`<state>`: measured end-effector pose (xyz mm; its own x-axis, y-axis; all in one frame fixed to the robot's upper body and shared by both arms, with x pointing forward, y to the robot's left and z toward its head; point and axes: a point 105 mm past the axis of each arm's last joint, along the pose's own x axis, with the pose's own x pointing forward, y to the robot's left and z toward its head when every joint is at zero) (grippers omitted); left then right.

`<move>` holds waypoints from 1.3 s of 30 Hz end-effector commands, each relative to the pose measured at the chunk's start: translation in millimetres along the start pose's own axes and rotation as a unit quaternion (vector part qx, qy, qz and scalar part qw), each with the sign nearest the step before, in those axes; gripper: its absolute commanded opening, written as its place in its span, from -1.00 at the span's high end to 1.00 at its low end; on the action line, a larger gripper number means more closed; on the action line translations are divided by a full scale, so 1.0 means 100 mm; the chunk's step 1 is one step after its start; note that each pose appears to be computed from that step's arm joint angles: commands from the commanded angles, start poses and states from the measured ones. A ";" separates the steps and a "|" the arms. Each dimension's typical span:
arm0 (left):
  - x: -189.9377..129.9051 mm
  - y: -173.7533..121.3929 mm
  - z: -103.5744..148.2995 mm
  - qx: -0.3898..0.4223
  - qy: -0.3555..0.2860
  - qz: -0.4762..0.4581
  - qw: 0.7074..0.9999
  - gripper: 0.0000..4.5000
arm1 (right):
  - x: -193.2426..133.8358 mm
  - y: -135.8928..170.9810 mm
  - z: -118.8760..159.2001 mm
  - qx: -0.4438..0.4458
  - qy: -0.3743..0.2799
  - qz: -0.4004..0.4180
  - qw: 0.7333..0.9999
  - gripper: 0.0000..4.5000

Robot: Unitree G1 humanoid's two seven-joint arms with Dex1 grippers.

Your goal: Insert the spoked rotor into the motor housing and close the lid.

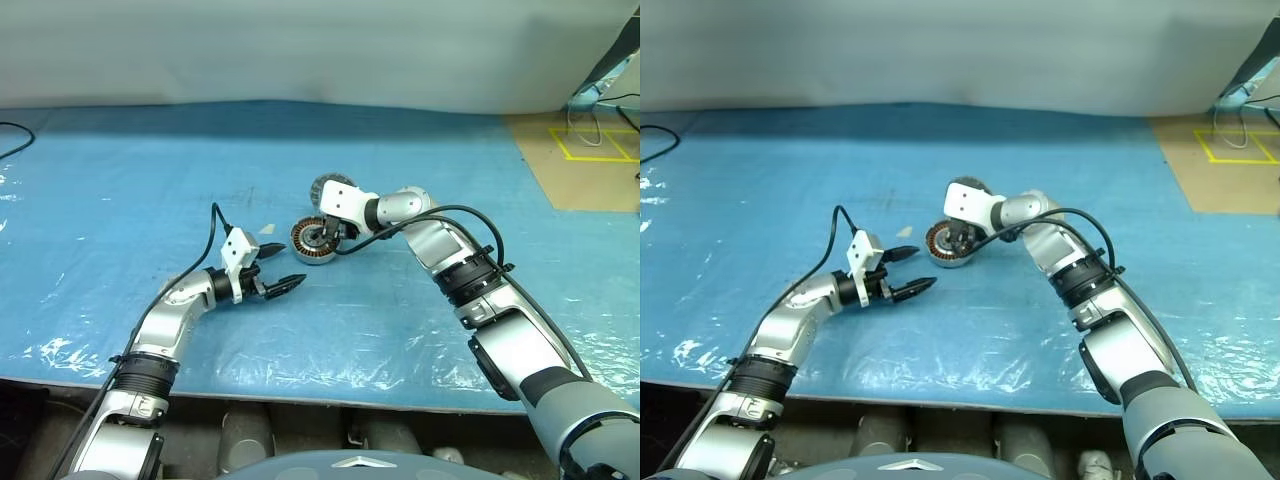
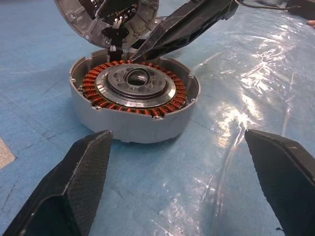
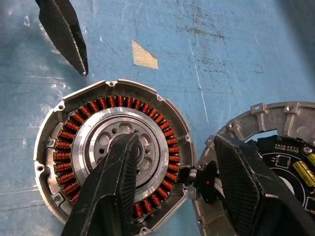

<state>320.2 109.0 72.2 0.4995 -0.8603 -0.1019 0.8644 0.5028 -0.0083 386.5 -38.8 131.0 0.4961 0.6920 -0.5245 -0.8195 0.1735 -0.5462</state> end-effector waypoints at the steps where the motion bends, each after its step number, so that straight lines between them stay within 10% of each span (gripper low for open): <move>1: -0.02 -0.01 0.03 0.014 -0.007 -0.001 1.000 -1.00 | -0.01 -0.04 0.04 -0.017 0.000 -0.013 1.000 -0.13; 39: 0.06 -0.03 0.05 0.014 -0.013 0.001 1.000 -1.00 | 0.04 0.12 -0.13 -0.164 0.066 0.032 0.984 -0.13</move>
<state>320.5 106.3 67.3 0.5075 -0.8556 -0.1021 0.8591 0.5115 -0.0163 381.2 -37.6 121.7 0.4925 0.6249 -0.6058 -0.7161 -0.1046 -0.6901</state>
